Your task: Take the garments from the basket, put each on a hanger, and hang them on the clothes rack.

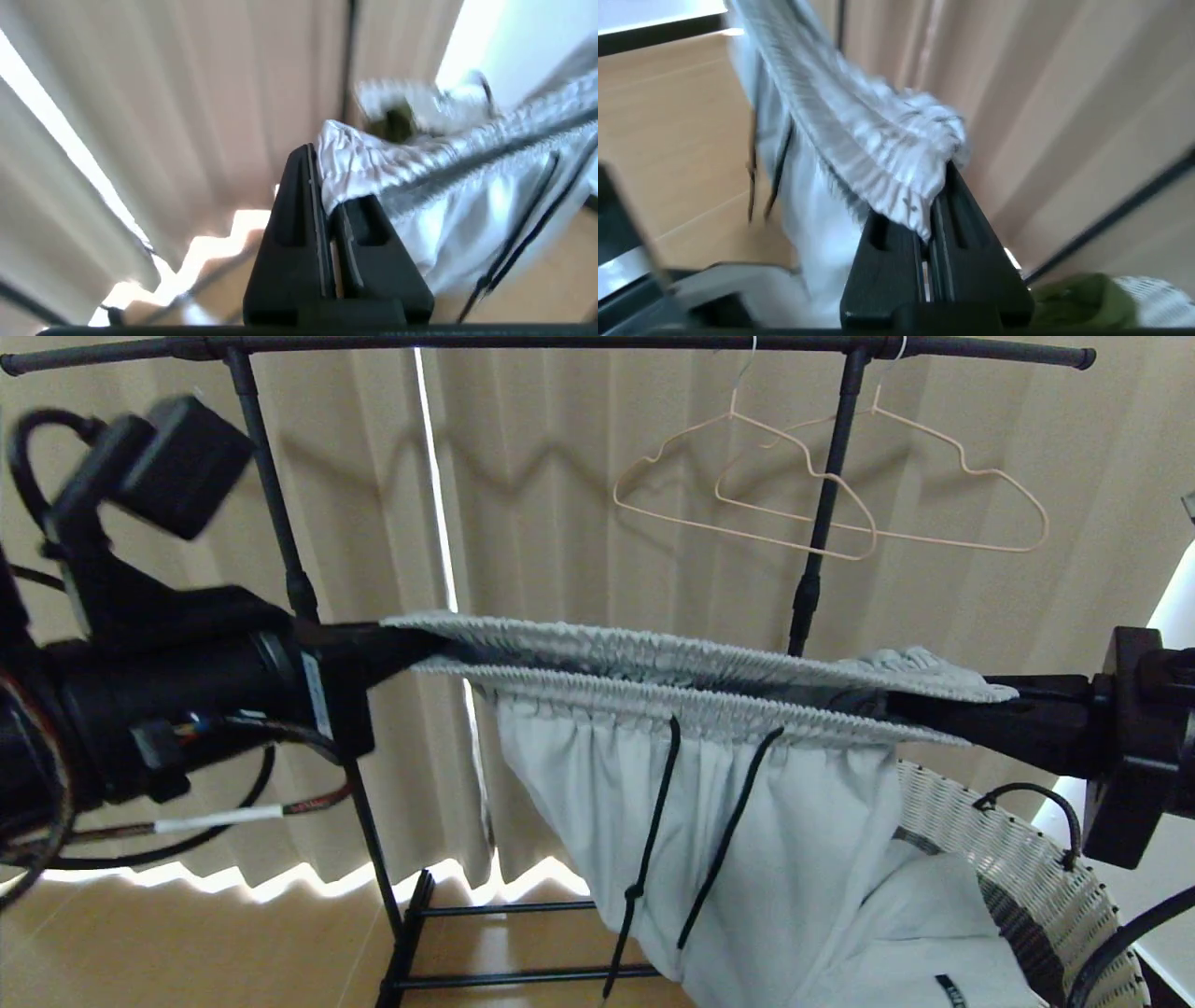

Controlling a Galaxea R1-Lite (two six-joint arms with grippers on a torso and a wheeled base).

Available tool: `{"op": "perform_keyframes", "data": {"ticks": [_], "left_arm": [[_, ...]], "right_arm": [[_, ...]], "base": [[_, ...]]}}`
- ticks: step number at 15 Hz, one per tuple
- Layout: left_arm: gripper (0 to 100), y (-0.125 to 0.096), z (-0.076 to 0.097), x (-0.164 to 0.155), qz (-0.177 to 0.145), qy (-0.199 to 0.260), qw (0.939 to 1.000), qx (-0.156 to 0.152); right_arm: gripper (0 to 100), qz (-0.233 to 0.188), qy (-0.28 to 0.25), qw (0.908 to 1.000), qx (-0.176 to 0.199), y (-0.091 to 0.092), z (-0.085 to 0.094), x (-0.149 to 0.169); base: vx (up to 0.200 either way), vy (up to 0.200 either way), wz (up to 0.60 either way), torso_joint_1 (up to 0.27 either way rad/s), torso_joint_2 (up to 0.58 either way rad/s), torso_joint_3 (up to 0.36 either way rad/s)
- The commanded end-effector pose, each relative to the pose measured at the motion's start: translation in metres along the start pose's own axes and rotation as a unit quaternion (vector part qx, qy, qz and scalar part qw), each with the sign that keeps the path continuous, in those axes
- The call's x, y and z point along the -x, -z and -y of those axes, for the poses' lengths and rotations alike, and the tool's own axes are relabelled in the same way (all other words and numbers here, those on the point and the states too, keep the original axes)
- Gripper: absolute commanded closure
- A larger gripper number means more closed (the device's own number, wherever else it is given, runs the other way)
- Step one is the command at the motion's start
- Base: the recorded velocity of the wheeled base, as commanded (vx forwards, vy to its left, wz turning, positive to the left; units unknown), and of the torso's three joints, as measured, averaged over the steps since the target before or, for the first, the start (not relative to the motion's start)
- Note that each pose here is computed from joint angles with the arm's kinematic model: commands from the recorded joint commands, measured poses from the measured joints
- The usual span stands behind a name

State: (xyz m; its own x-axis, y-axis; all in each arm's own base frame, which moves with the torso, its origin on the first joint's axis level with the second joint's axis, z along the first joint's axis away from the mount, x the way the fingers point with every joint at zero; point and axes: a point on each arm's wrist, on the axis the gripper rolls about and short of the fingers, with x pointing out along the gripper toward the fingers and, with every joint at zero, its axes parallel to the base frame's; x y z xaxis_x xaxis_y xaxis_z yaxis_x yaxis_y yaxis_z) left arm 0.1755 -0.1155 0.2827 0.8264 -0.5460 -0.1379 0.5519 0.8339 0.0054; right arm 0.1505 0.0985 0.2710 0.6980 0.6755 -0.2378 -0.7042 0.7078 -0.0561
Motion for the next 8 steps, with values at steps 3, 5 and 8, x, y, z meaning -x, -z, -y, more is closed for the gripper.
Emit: {"op": "perform_keyframes", "data": {"ticks": [3, 5, 8], "left_arm": [[100, -0.046, -0.013, 0.015, 0.041, -0.03, 0.9987, 0.003], [100, -0.053, -0.015, 0.017, 0.044, -0.037, 0.9983, 0.002], [100, -0.039, -0.016, 0.012, 0.018, -0.039, 0.9991, 0.005]], "right_arm": [[100, 0.018, 0.014, 0.9997, 0.006, -0.016, 0.01, -0.018], [100, 0.037, 0.016, 0.9991, 0.01, -0.026, 0.013, -0.026], [100, 0.029, 0.022, 0.9993, 0.007, -0.026, 0.019, -0.039]], "base": [[0.0, 0.0, 0.0, 0.0, 0.0, 0.0], [0.0, 0.0, 0.0, 0.0, 0.0, 0.0], [0.0, 0.0, 0.0, 0.0, 0.0, 0.0]]}}
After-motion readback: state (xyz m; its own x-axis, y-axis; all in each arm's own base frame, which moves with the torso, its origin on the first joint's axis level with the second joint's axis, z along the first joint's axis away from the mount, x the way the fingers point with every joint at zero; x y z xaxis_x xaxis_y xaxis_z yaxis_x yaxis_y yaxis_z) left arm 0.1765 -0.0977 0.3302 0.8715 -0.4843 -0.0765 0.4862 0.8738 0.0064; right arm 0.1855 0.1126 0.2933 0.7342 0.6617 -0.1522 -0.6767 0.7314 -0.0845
